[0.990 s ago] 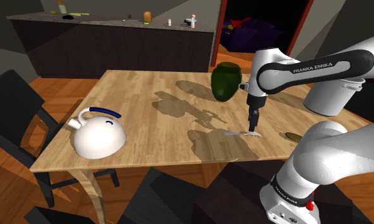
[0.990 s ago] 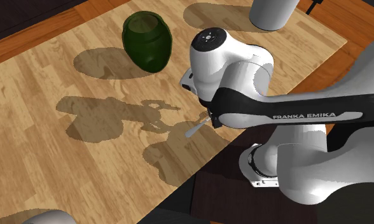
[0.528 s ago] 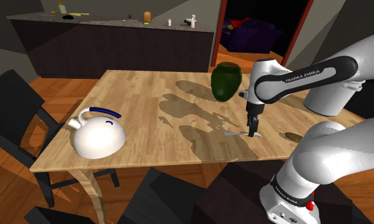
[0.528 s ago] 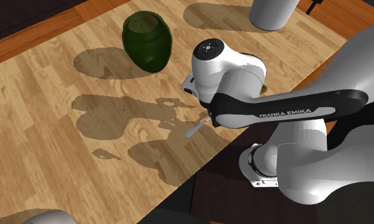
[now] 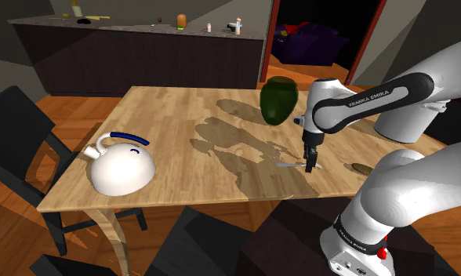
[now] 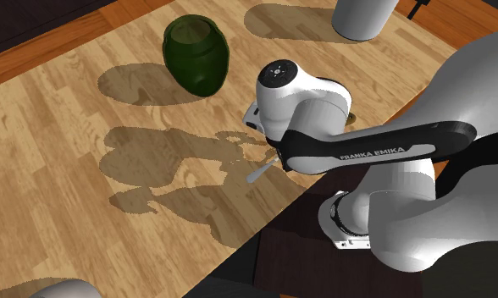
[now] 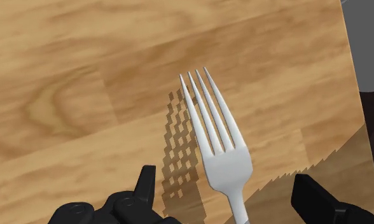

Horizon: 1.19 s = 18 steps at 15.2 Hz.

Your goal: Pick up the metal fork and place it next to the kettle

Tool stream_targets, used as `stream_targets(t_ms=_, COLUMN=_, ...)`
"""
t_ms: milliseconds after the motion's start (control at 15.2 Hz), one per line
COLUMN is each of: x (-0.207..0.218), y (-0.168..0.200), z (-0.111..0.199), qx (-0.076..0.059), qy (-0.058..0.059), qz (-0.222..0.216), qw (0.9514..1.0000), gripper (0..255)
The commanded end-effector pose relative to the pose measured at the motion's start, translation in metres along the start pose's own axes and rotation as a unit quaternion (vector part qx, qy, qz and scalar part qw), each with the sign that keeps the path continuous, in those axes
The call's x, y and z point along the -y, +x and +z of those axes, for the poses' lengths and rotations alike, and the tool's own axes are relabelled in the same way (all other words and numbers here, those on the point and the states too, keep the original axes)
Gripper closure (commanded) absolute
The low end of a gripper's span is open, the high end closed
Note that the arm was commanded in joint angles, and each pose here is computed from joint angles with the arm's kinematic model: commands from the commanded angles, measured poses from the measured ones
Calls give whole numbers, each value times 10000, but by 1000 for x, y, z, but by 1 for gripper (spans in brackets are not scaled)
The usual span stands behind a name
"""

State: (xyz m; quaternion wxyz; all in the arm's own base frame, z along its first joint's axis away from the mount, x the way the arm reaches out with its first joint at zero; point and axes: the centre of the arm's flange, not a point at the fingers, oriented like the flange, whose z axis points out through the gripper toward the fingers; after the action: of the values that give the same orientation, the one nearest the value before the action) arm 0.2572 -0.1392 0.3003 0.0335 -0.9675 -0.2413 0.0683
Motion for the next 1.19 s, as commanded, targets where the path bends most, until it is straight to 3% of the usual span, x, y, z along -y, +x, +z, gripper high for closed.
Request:
stream_targets(t_ms=0, x=0, y=0, z=0, qx=0, qy=0, qz=0, qw=10000, gripper=0)
stream_targets(t_ms=66, x=0, y=0, z=0, qx=0, qy=0, qz=0, qw=10000, gripper=0)
stream_targets(t_ms=132, x=0, y=0, z=0, qx=0, qy=0, qz=0, qw=10000, gripper=255)
stream_targets(t_ms=726, x=0, y=0, z=0, qx=0, qy=0, qz=0, qw=10000, gripper=255)
stream_targets(t_ms=1122, x=3, y=-4, z=-31, qx=0, qy=0, qz=0, qw=10000, gripper=255)
